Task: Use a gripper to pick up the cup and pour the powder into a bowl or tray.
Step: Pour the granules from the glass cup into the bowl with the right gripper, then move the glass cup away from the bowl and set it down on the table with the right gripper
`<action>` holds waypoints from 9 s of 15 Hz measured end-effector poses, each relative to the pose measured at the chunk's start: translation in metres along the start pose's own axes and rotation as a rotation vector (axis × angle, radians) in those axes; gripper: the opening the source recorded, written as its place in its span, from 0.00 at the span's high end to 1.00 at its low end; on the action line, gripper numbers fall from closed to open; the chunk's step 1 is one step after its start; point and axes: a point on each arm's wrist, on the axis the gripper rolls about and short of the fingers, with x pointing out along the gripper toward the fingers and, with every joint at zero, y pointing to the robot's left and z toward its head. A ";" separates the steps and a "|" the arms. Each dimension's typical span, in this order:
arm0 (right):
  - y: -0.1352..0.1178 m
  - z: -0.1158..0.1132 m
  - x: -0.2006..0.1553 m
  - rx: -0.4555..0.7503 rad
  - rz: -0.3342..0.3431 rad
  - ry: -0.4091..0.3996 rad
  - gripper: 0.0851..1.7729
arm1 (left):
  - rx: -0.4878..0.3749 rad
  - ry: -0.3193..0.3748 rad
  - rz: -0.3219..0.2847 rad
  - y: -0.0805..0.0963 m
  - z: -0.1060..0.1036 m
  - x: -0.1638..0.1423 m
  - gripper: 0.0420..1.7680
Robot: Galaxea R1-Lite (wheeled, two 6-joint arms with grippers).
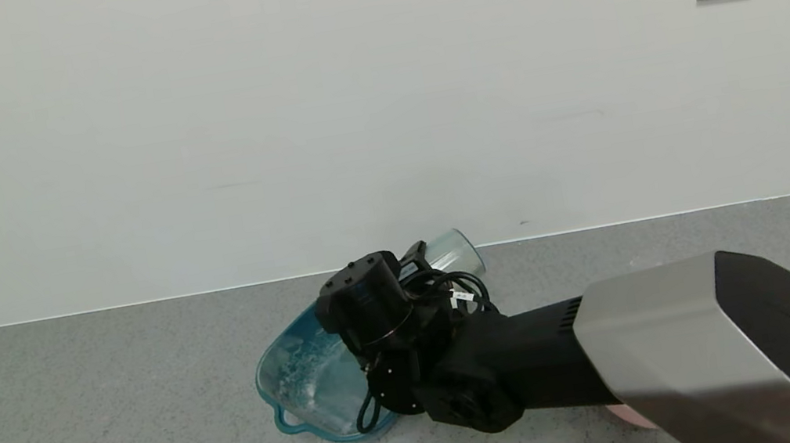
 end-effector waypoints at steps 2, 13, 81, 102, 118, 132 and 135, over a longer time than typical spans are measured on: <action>-0.006 0.001 0.000 0.003 -0.022 0.002 0.26 | 0.000 0.000 0.000 0.000 0.000 0.000 0.00; -0.011 0.008 0.002 0.008 -0.079 0.011 0.26 | 0.000 0.000 0.000 0.000 0.000 0.000 0.00; 0.030 -0.189 0.019 1.519 0.269 -0.174 0.26 | 0.000 0.000 0.000 0.000 0.000 0.000 0.00; 0.096 -0.254 0.095 2.012 0.276 -0.083 0.27 | 0.000 0.000 0.000 0.000 0.000 0.000 0.00; 0.139 -0.197 0.164 1.927 0.381 -0.083 0.27 | 0.000 0.000 0.000 0.000 0.000 0.000 0.00; 0.142 -0.188 0.173 1.922 0.420 -0.111 0.19 | 0.000 0.000 0.000 0.000 0.000 0.000 0.00; 0.142 -0.189 0.173 1.922 0.425 -0.117 0.14 | 0.000 0.000 0.000 0.000 0.000 0.000 0.00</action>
